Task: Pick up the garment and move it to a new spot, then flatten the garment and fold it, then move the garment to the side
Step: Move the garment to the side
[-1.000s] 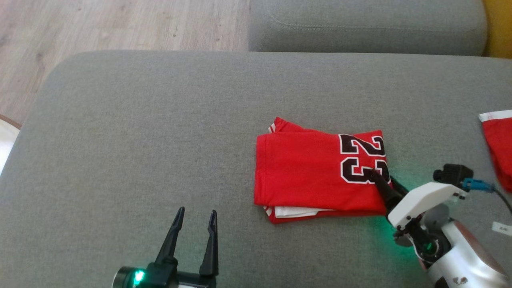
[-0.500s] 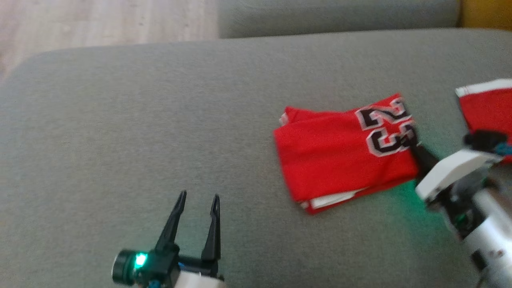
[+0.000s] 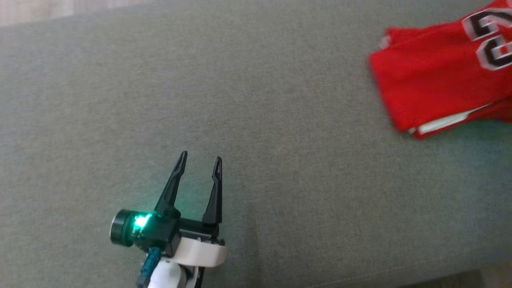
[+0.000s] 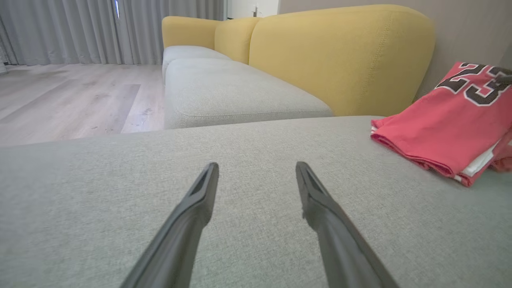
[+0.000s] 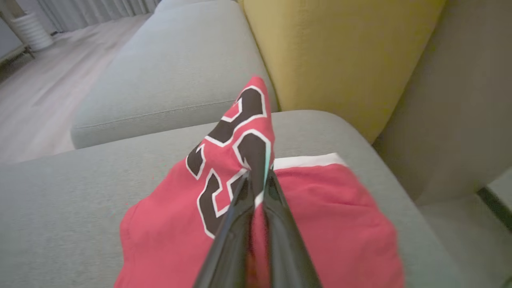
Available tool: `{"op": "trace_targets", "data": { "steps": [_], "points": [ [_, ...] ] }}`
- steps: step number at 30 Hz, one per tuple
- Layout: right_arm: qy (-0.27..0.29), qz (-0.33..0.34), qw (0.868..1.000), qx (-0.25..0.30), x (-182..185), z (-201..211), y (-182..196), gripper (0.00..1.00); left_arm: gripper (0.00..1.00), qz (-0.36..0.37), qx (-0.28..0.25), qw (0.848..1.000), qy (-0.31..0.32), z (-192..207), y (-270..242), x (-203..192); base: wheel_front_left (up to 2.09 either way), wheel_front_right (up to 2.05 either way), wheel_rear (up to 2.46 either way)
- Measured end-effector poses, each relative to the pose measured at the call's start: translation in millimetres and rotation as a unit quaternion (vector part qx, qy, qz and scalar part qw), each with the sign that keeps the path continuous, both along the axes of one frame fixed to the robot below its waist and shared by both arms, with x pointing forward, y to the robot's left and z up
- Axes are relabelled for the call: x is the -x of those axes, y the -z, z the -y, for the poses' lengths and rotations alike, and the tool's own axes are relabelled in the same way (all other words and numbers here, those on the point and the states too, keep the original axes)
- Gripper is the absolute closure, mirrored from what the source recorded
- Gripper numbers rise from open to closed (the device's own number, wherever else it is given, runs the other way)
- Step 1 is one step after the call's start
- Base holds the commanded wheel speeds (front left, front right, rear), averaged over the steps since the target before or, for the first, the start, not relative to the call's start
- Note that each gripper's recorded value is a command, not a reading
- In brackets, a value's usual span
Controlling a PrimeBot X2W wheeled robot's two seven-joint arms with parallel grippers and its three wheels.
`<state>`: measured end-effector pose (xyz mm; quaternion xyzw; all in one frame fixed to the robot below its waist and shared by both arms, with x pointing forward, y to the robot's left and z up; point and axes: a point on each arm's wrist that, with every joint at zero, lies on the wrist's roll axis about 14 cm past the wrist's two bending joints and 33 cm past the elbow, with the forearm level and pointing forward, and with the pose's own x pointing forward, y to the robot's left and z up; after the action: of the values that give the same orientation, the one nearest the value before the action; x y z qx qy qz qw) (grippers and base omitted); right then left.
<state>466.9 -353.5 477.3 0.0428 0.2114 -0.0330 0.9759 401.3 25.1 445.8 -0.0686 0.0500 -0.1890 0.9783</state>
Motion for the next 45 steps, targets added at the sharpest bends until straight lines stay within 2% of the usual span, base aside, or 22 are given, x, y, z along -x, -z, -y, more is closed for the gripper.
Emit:
{"op": "trace_targets", "data": {
  "steps": [4,5,6,10,14,19,20,22,26,32,35,40,45],
  "points": [
    [0.031,-0.005,0.999,0.037,7,38,-14,1.0,0.0,-0.008,0.004,1.0,0.012,7,7,-5,0.0,0.0,0.0],
    [0.034,-0.007,0.998,0.046,9,43,-15,0.72,0.0,-0.009,0.004,1.0,0.014,8,8,-5,0.0,0.0,0.0],
    [0.038,-0.007,0.998,0.052,10,47,-17,0.0,0.0,-0.007,0.004,1.0,0.016,9,7,-6,0.0,0.0,0.0],
    [0.024,0.038,0.996,0.073,2,40,-34,0.0,0.0,0.008,-0.002,1.0,0.014,8,-1,-7,0.0,0.0,0.0],
    [-0.012,0.092,0.993,0.067,-2,4,-39,0.0,0.0,0.017,0.009,1.0,0.005,4,-13,-4,0.0,0.0,0.0],
    [-0.075,0.072,0.994,0.016,28,-71,13,0.0,0.0,0.028,0.014,0.999,-0.019,-9,-27,2,0.0,0.0,0.0],
    [-0.075,0.072,0.994,0.016,28,-71,13,0.0,0.0,0.028,0.014,0.999,-0.019,-9,-27,2,0.0,0.0,0.0],
    [-0.1,0.07,0.992,-0.008,41,-103,26,0.0,0.0,0.024,0.017,0.999,-0.036,-18,-28,10,0.0,0.0,0.0],
    [-0.141,0.096,0.984,-0.046,57,-159,28,0.0,0.0,0.011,0.023,0.997,-0.069,-35,-27,30,0.0,0.0,0.0],
    [-0.171,0.118,0.973,-0.101,94,-227,35,0.0,0.0,0.02,0.04,0.992,-0.12,-63,-40,55,0.0,0.0,0.0],
    [-0.165,0.156,0.969,-0.098,101,-235,19,0.0,0.0,0.047,0.049,0.987,-0.144,-78,-57,64,0.0,0.0,0.0],
    [-0.177,0.229,0.957,-0.035,110,-241,-19,0.0,0.0,0.1,0.041,0.983,-0.15,-86,-85,81,0.0,0.0,0.0],
    [-0.143,0.224,0.964,-0.009,135,-223,-11,0.0,0.0,0.089,0.029,0.983,-0.16,-94,-74,101,0.0,0.0,0.0]
  ]
}}
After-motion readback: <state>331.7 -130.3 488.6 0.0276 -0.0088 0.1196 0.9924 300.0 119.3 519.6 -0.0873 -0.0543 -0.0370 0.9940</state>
